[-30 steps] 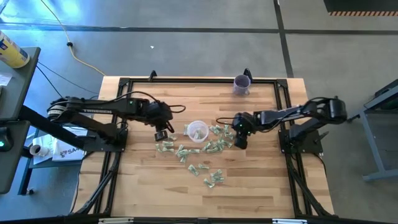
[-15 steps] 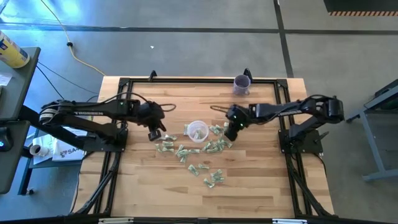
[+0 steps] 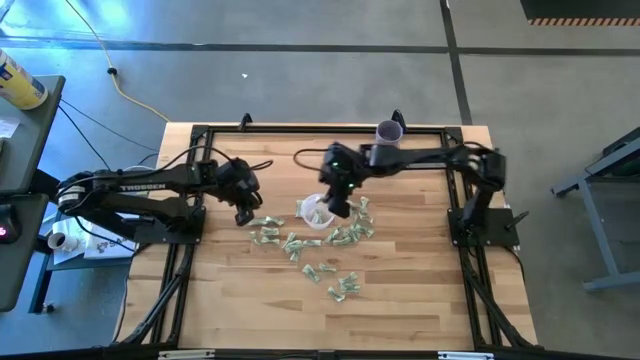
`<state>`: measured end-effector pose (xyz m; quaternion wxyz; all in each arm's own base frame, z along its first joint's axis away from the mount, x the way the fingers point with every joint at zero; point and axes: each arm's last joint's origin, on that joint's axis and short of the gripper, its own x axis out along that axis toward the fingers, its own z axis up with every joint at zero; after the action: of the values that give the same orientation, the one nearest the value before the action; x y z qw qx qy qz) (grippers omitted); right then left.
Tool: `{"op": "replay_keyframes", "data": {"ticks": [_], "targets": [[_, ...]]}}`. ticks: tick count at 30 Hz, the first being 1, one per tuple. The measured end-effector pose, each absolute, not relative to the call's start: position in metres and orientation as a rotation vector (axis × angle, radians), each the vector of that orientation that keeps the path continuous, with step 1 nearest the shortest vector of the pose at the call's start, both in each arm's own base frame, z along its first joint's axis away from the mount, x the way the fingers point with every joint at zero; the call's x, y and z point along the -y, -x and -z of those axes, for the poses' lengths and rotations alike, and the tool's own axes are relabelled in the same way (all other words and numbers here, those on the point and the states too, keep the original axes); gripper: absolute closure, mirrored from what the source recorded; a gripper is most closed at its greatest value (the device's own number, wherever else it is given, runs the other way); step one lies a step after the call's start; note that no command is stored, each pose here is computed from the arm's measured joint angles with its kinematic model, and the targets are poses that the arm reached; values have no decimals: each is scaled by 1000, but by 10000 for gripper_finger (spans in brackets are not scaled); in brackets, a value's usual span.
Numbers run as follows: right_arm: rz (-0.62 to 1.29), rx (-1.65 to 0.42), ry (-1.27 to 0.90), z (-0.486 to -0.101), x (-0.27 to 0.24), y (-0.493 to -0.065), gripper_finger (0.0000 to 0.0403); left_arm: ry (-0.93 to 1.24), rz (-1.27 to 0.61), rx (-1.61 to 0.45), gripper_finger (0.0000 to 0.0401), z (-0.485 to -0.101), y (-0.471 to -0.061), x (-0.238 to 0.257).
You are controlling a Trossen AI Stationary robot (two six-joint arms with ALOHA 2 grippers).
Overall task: Pick and place Stevia / Truvia into bins
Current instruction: Put the white stevia packet into the transparent container
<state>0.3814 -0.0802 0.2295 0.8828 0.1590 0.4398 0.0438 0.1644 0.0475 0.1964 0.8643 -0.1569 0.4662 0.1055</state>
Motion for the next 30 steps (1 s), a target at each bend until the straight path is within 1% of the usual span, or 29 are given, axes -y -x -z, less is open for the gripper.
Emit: {"op": "replay_keyframes", "data": {"ticks": [4, 8, 11, 15, 17, 19, 22, 25, 30], "targets": [[-171, -957, -282, -234, 83, -398, 387, 286, -199, -985, 268, -196, -164, -47], [-182, -1024, -282, -226, 84, -403, 365, 255, -184, -979, 268, -195, -166, -48], [-171, -1025, -286, -225, 82, -404, 324, 243, -180, -984, 267, -194, -168, -48], [-86, -1067, -279, -227, 77, -402, 247, 239, -186, -998, 267, -190, -171, -50], [-30, -1107, -211, -234, 71, -395, 209, 235, -187, -985, 267, -189, -174, -51], [39, -1150, -88, -244, 63, -386, 178, 227, -186, -962, 267, -188, -180, -53], [94, -1225, 26, -249, 49, -365, 145, 184, -142, -938, 267, -183, -190, -55], [130, -1232, 14, -249, 38, -344, 131, 184, -87, -961, 267, -173, -198, -56], [247, -1202, -13, -243, 28, -305, 128, 187, 22, -993, 267, -160, -206, -56]]}}
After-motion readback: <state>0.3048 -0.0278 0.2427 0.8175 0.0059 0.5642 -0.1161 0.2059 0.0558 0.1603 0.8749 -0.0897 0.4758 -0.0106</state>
